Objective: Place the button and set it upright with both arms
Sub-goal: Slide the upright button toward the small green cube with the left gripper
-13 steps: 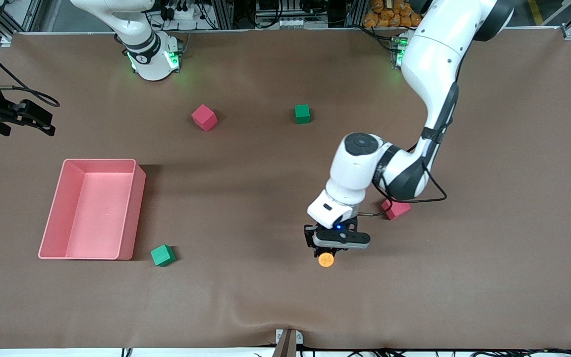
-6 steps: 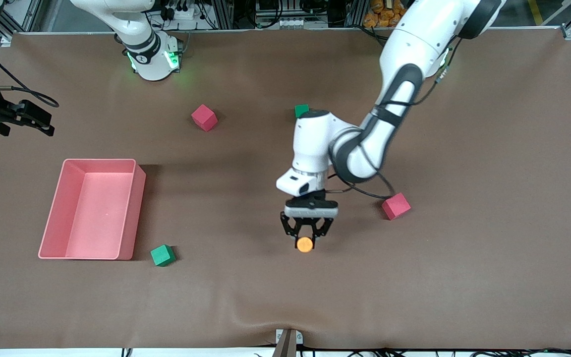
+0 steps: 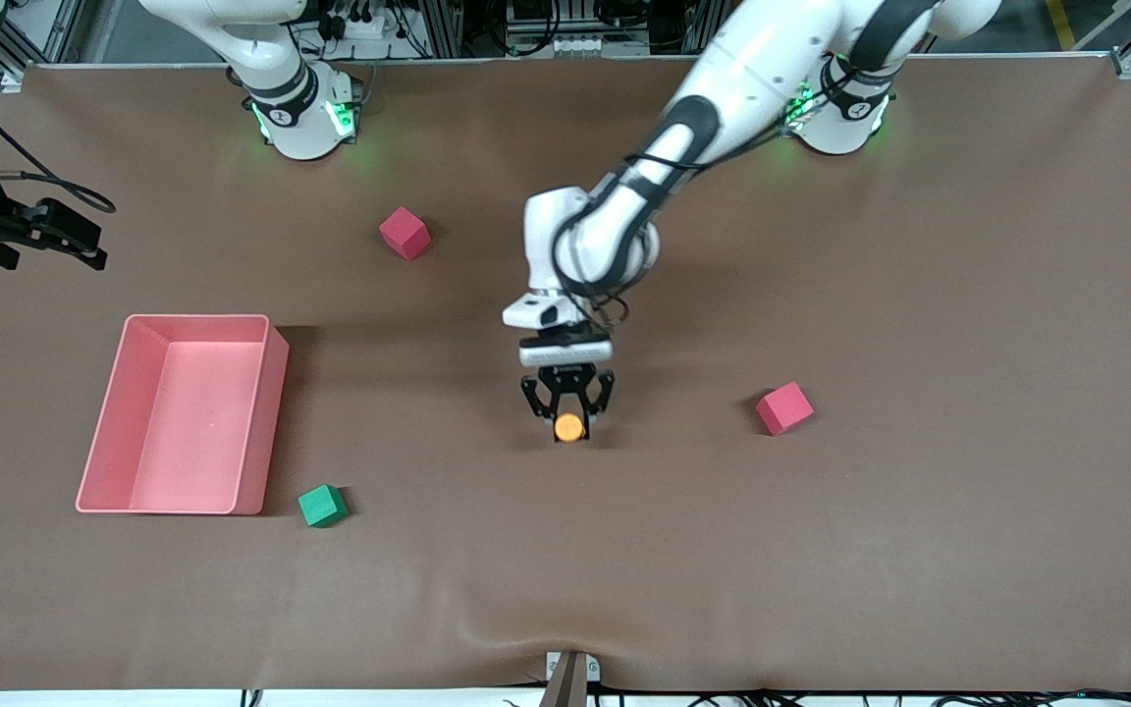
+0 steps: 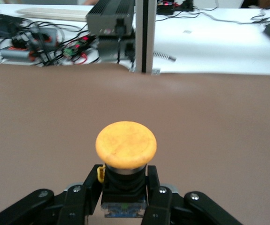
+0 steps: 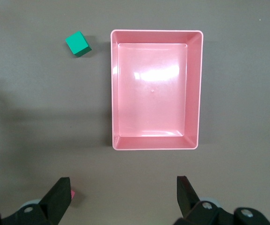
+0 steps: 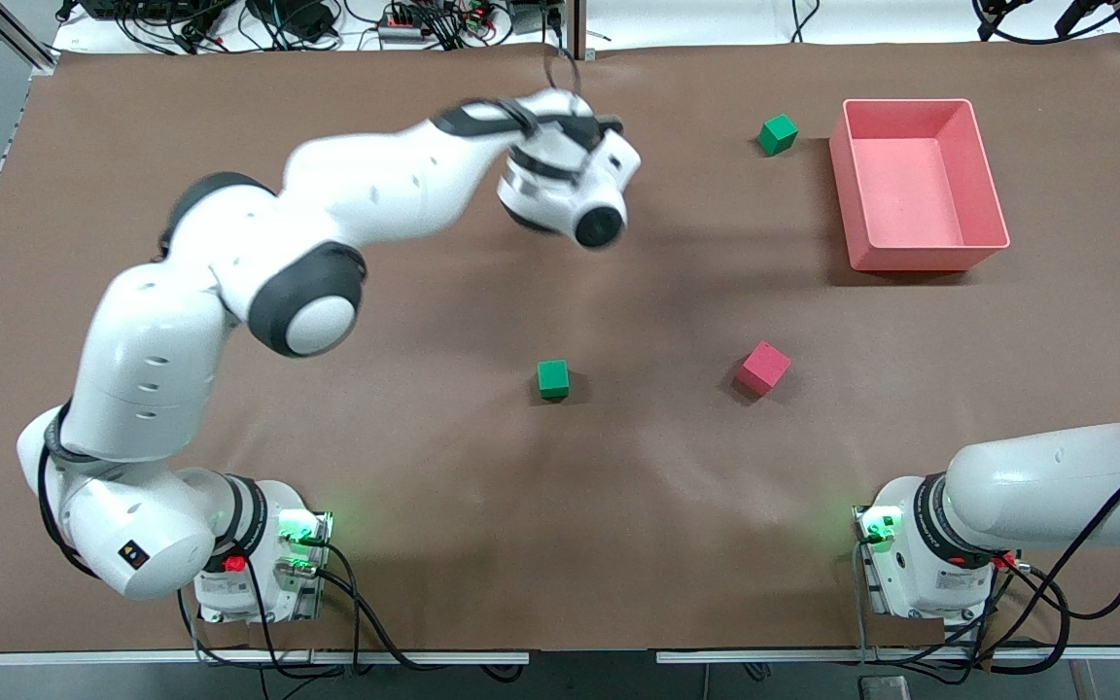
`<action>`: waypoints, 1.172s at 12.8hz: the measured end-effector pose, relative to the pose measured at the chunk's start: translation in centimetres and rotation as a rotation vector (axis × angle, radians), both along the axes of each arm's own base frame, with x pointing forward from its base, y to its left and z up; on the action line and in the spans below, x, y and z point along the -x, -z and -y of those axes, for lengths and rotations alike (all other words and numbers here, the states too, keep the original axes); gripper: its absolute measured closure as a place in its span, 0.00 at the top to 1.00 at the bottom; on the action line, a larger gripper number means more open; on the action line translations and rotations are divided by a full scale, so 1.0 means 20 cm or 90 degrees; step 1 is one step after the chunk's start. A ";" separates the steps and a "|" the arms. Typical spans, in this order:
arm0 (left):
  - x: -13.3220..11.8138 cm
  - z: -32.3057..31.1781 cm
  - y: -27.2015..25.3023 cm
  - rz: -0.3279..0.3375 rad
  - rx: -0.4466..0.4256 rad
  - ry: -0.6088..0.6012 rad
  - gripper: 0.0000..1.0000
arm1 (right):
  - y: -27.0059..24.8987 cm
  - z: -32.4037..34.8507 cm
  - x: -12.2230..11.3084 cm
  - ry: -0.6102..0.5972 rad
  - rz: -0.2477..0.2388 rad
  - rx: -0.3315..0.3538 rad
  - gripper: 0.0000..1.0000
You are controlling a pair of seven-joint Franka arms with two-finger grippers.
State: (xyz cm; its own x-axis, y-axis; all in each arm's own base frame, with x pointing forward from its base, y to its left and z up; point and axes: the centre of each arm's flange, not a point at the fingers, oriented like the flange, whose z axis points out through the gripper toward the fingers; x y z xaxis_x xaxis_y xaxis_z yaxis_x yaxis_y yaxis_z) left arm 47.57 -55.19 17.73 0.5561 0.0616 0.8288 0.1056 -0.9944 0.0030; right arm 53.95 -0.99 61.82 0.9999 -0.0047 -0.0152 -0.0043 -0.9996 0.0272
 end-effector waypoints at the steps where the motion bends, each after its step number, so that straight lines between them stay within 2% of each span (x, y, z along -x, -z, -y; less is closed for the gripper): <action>1: 0.09 0.05 0.09 0.012 0.000 -0.017 0.43 | 0.00 0.00 0.00 0.000 0.000 0.000 1.00; 3: 0.23 0.11 0.20 0.027 0.007 -0.031 0.43 | 0.00 0.00 0.00 0.001 -0.001 0.000 1.00; 5: 0.30 0.12 0.28 0.056 0.007 -0.042 0.43 | 0.00 0.01 0.00 0.002 -0.001 0.000 1.00; 9: 0.33 0.14 0.30 0.081 0.039 -0.058 0.43 | 0.00 0.01 0.00 0.003 -0.002 0.000 1.00; 15: 0.41 0.14 0.39 0.126 0.006 -0.068 0.43 | 0.01 0.01 0.00 0.003 -0.005 0.000 1.00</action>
State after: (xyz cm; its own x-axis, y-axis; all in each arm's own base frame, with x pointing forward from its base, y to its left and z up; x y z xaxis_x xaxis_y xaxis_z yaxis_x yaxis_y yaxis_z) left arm 39.39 -57.89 9.90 0.3731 0.1197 0.9200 0.2070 -0.9774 0.0433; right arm 53.94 -1.26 61.68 0.9997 -0.0099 -0.0223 -0.0092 -0.9996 0.0271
